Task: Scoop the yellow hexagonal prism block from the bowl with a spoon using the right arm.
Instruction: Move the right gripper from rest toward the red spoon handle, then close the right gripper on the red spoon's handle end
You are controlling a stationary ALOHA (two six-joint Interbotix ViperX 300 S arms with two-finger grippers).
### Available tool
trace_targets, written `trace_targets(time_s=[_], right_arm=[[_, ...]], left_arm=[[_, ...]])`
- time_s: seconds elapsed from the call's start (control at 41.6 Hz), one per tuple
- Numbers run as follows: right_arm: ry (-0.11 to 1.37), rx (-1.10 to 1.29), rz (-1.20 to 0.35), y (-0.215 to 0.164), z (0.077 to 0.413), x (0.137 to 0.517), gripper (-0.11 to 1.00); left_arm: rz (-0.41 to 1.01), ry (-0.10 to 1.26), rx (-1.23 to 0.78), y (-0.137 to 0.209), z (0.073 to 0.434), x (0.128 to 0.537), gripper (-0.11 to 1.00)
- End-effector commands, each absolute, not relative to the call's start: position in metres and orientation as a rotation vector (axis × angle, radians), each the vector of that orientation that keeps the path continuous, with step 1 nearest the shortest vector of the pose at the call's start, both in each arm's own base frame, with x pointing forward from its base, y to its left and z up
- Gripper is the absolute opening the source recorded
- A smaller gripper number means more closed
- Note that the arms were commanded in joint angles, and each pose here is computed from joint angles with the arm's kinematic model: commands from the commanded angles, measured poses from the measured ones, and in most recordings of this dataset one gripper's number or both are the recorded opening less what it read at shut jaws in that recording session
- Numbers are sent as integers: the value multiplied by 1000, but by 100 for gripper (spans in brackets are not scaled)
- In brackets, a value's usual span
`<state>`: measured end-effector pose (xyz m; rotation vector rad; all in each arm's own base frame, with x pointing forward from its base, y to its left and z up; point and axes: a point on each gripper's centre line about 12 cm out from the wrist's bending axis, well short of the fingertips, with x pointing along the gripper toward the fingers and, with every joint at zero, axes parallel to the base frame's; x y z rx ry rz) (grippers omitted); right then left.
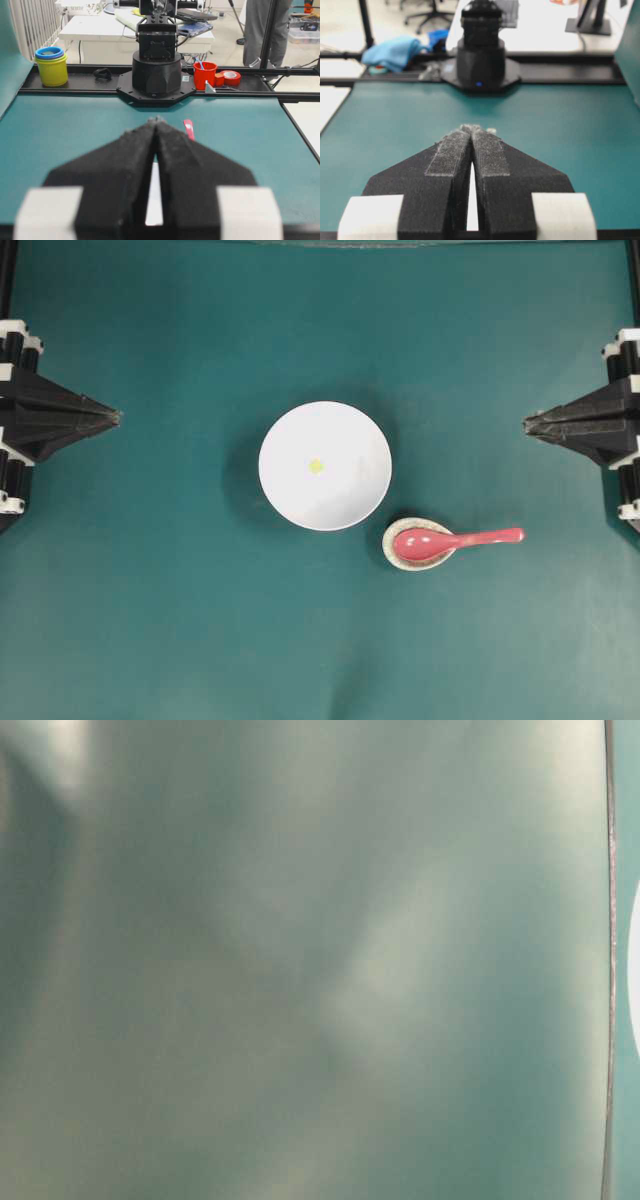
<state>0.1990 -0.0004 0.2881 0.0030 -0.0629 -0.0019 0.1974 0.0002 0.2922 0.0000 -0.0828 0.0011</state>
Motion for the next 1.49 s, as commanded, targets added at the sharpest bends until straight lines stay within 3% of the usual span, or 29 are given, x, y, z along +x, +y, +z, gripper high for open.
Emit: trace_targets(time_s=[0.0,0.432,0.48,0.625,0.745,1.177,1.465], right_arm=[[-97,-5,-13,-3,303,202,0],[-54,-5,-25,-5,306,209,2],[-51,-5,-25,-5,306,209,7],[-31,-5,-25,-5,304,210,42],[47,14,-24,-5,296,212,58],[304,64,7,4,250,231,57],[329,114,24,13,218,241,57]], left_arm=[[1,-72,20,0,297,201,0],[16,-73,22,3,297,201,0],[16,-73,22,3,297,201,0],[16,-73,22,3,298,200,0],[15,-80,22,3,299,200,0],[16,-118,25,3,308,197,0],[16,-133,25,3,312,194,0]])
